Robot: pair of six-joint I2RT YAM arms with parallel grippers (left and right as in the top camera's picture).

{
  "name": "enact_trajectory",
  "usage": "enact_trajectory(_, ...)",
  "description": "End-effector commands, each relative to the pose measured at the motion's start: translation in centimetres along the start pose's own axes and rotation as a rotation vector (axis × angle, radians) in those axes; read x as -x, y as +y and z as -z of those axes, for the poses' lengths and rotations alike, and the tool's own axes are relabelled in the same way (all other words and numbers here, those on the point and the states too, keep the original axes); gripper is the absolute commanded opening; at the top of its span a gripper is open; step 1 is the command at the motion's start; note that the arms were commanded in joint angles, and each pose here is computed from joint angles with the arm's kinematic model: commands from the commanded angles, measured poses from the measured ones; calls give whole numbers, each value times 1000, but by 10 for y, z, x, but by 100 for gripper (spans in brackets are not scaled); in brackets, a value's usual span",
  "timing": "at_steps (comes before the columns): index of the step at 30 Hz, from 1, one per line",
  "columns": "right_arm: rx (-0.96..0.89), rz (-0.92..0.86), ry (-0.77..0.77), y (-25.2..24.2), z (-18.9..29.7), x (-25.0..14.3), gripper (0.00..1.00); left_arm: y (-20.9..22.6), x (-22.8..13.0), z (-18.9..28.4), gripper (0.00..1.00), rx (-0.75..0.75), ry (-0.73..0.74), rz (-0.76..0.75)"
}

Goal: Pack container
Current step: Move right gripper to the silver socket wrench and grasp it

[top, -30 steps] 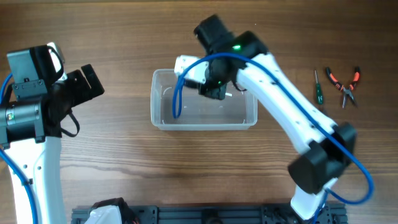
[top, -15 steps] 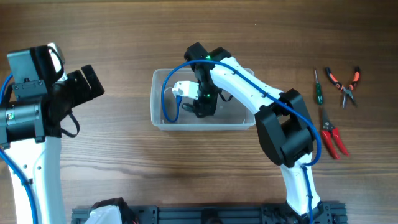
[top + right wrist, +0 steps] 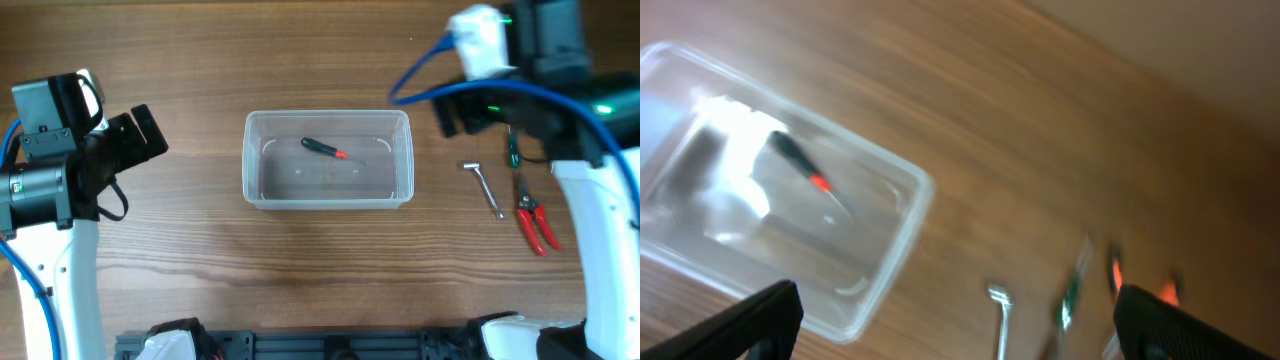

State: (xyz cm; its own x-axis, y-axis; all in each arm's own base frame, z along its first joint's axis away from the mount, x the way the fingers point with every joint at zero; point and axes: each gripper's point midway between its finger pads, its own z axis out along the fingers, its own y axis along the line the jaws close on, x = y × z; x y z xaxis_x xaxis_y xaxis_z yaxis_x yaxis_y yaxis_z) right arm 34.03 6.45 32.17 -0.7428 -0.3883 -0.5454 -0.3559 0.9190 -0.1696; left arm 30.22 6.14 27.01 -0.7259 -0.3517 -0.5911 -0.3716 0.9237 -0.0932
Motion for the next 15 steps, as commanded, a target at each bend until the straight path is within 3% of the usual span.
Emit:
enact_trajectory(1,-49,-238,186,-44,-14,-52,100,-1,1,2,100,-12,0,14)
enact_trajectory(5,74,-424,341,-39,-6,-104,100,0,-2,2,100,-10,12,14)
enact_trajectory(10,118,-625,297,-6,15,-133,100,-2,-3,2,100,-18,14,14)
enact_trajectory(15,71,-570,219,4,-19,-174,100,-12,-5,2,100,-76,27,15)
